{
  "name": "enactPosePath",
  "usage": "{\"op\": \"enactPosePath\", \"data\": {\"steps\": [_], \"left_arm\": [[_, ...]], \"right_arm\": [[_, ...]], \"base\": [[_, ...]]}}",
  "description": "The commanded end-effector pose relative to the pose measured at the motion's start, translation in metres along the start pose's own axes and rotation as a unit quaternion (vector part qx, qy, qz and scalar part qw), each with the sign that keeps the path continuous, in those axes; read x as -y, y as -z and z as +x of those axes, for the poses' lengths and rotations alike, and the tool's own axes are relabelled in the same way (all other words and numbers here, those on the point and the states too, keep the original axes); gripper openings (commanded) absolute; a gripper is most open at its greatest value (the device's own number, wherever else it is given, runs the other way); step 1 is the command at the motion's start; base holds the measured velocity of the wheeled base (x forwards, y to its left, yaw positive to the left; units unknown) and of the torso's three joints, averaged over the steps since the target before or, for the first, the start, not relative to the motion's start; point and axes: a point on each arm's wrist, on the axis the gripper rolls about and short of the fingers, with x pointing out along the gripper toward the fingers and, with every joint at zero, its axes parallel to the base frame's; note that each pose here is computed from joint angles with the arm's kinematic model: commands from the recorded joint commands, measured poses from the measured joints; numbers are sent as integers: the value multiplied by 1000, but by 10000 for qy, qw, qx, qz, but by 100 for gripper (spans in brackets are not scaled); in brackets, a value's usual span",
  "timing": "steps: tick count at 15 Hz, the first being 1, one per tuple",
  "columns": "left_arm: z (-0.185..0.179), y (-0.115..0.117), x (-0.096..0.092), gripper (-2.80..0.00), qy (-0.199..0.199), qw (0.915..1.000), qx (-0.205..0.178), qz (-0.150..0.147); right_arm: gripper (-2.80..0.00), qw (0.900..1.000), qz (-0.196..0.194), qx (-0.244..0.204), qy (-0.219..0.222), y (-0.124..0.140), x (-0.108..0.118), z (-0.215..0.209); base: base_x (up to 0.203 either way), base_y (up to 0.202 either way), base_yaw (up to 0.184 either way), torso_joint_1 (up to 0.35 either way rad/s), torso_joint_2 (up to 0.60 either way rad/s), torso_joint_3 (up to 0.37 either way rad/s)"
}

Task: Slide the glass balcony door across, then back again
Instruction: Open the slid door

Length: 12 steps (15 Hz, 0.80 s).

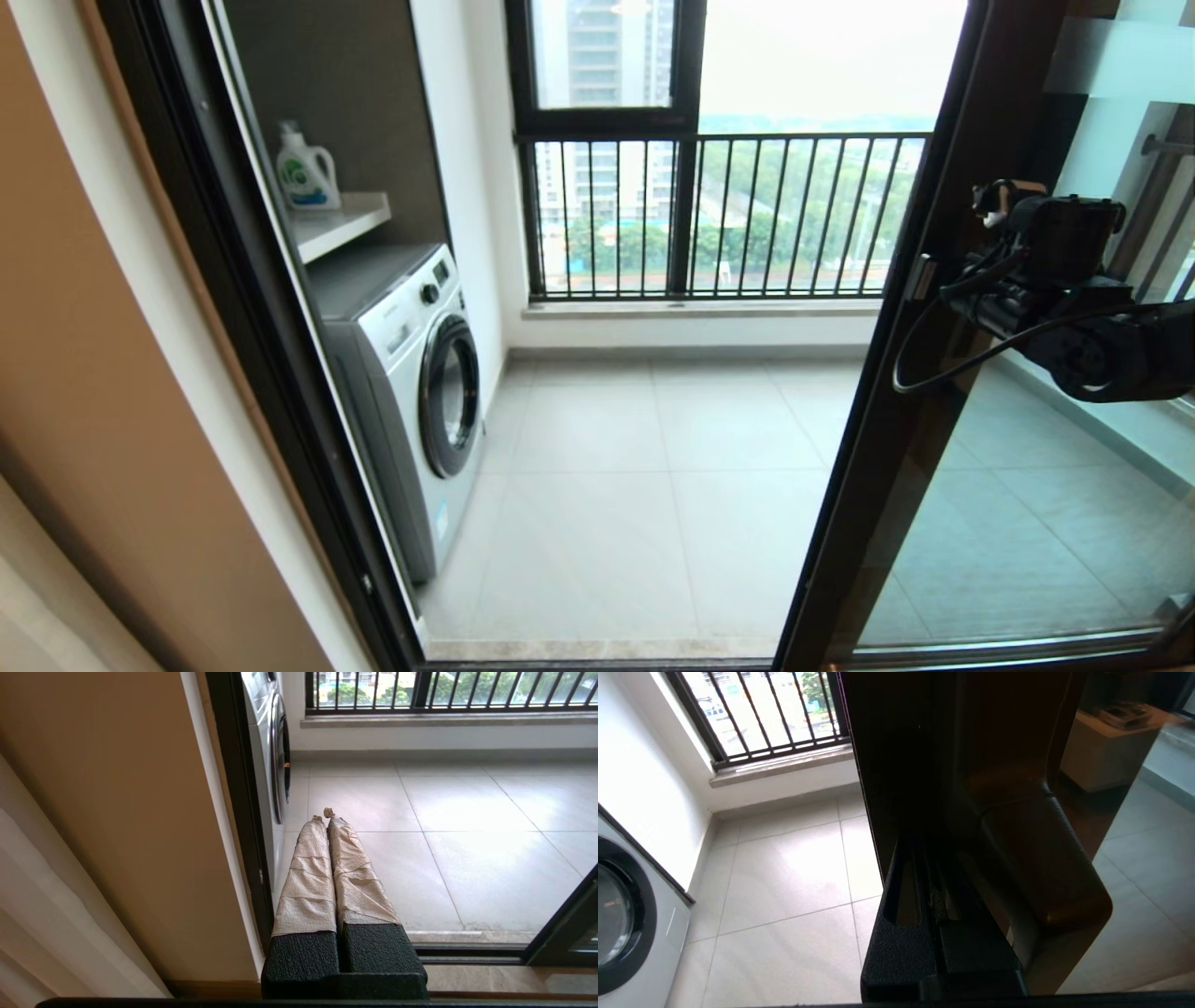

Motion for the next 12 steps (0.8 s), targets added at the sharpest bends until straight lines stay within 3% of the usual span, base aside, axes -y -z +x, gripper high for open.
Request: {"op": "enactPosePath", "data": {"steps": [1,6,12], "left_arm": [[0,0,0,-280,-1,10000,-12,2],[0,0,0,-280,-1,10000,-8,2],[0,0,0,-280,-1,10000,-8,2]], "right_arm": [[-280,10000,1,-25,14,2,6,3],[-280,10000,0,-38,29,3,8,2],[-280,9988,50,321,-373,1,-20,-12]], "base": [[0,0,0,0,0,0],[0,0,0,0,0,0],[0,0,0,0,0,0]]}}
